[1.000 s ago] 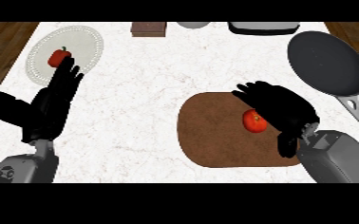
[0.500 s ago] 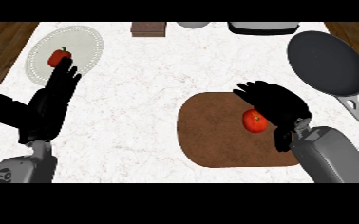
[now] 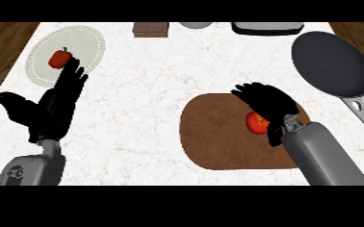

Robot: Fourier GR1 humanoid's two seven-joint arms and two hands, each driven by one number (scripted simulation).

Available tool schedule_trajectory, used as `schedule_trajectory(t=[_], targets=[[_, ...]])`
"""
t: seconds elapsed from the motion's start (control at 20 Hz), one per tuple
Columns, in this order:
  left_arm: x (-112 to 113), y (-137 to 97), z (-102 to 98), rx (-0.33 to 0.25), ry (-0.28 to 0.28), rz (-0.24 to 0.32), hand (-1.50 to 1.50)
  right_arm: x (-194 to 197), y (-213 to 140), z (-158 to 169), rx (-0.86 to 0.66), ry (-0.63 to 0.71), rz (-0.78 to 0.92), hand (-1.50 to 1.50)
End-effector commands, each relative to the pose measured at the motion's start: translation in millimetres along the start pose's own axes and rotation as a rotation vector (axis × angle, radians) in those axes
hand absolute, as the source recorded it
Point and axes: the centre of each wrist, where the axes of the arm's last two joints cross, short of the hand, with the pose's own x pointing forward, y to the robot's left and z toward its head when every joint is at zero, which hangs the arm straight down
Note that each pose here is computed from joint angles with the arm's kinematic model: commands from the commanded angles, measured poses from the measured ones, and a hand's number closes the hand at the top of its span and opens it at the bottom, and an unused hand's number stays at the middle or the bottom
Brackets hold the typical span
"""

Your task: Pick the tomato from the cutting board and place it in the pan

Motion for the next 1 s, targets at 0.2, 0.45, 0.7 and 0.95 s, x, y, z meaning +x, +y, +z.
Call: schedule_trajectory(t=[0.2, 0.45, 0.7, 0.95], targets=[[13.4, 0.3, 8.4, 0.009, 0.008, 0.007, 0.0, 11.4, 16.6, -18.2, 0.024, -0.011, -0.041, -1.5], [-1.7, 11.6, 2.7, 0.003, -0.015, 0.002, 0.0, 10.7, 36.8, -19.8, 0.017, -0.095, 0.002, 1.5], [-3.8, -2.0, 0.0, -0.004, 0.002, -0.002, 0.0, 16.2, 41.0, -31.8, -0.024, -0.139, -0.019, 1.5], [10.1, 13.1, -6.0, 0.0, -0.013, 0.003, 0.0, -6.1, 43.6, -29.9, -0.016, -0.137, -0.013, 1.5]])
